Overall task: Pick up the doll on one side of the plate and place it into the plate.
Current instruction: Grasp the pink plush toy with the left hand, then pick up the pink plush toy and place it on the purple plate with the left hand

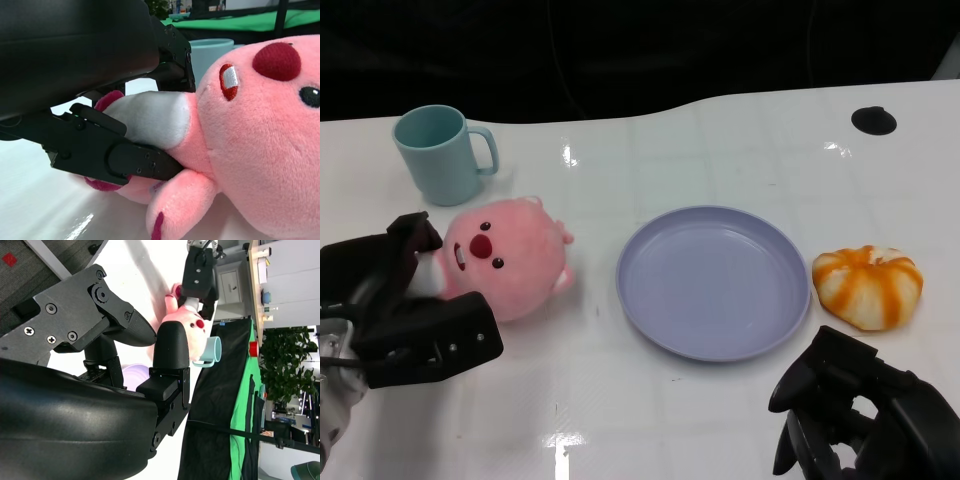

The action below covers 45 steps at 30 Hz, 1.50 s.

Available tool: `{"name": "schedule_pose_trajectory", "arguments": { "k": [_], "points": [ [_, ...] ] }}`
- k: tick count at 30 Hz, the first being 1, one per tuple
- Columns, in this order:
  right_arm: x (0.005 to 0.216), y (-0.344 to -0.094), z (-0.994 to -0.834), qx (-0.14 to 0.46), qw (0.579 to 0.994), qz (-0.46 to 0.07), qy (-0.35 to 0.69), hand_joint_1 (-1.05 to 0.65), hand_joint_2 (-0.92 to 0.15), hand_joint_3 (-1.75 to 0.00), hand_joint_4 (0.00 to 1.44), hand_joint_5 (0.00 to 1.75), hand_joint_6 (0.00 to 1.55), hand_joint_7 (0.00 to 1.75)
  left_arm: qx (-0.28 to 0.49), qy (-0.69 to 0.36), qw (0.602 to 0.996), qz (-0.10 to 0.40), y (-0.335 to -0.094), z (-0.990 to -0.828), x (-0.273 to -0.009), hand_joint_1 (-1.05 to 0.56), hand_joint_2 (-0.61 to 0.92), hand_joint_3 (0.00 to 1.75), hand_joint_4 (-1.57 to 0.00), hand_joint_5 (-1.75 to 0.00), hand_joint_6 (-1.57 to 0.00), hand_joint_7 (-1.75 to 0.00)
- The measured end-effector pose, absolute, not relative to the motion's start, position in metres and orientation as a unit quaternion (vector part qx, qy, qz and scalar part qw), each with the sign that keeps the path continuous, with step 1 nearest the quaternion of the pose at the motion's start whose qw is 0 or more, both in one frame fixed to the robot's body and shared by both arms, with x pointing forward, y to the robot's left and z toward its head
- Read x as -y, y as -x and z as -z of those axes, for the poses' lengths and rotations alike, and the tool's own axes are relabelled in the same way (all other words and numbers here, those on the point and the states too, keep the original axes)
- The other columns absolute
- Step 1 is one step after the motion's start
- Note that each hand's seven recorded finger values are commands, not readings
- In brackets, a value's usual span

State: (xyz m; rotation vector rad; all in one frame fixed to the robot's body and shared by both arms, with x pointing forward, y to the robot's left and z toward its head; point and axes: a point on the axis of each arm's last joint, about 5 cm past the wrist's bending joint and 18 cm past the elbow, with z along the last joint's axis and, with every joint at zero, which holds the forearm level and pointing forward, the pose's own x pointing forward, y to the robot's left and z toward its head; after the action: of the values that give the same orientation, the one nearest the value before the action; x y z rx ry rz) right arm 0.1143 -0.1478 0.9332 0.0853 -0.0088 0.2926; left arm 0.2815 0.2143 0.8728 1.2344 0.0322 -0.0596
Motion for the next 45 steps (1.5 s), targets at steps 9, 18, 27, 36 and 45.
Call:
{"name": "schedule_pose_trajectory", "arguments": {
  "k": [9, 18, 27, 36, 45],
  "points": [
    [0.143, -0.114, -0.932, 0.002, 0.989, -0.147, -0.032, -0.24, -0.54, -1.21, 0.62, 1.73, 0.54, 1.52, 0.077, -0.561, 0.823, 0.033, -0.286, -0.898, -0.201, -0.18, 0.57, 0.94, -0.89, -1.75, -0.63, -1.75],
    [0.14, -0.113, -0.933, 0.002, 0.988, -0.15, -0.037, -0.25, -0.54, -1.22, 0.63, 1.73, 0.54, 1.51, 0.146, -0.535, 0.83, 0.064, -0.29, -0.927, -0.172, -0.15, 0.46, 0.99, -0.89, -1.75, -0.61, -1.75],
    [0.141, -0.111, -0.933, 0.002, 0.988, -0.151, -0.036, -0.26, -0.54, -1.22, 0.63, 1.74, 0.55, 1.51, 0.177, -0.507, 0.836, 0.112, -0.293, -0.937, -0.127, -0.17, 0.41, 1.08, -0.89, -1.75, -0.64, -1.75],
    [0.141, -0.111, -0.934, 0.003, 0.988, -0.153, -0.037, -0.26, -0.54, -1.21, 0.63, 1.74, 0.55, 1.51, 0.179, -0.487, 0.839, 0.163, -0.296, -0.947, -0.079, -0.18, 0.47, 1.04, -0.92, -1.75, -0.69, -1.75],
    [0.139, -0.111, -0.935, 0.007, 0.987, -0.156, -0.039, -0.27, -0.54, -1.2, 0.63, 1.74, 0.55, 1.51, 0.146, -0.491, 0.839, 0.184, -0.297, -0.941, -0.058, -0.14, 0.46, 1.08, -0.93, -1.75, -0.67, -1.75]
  ]
}}
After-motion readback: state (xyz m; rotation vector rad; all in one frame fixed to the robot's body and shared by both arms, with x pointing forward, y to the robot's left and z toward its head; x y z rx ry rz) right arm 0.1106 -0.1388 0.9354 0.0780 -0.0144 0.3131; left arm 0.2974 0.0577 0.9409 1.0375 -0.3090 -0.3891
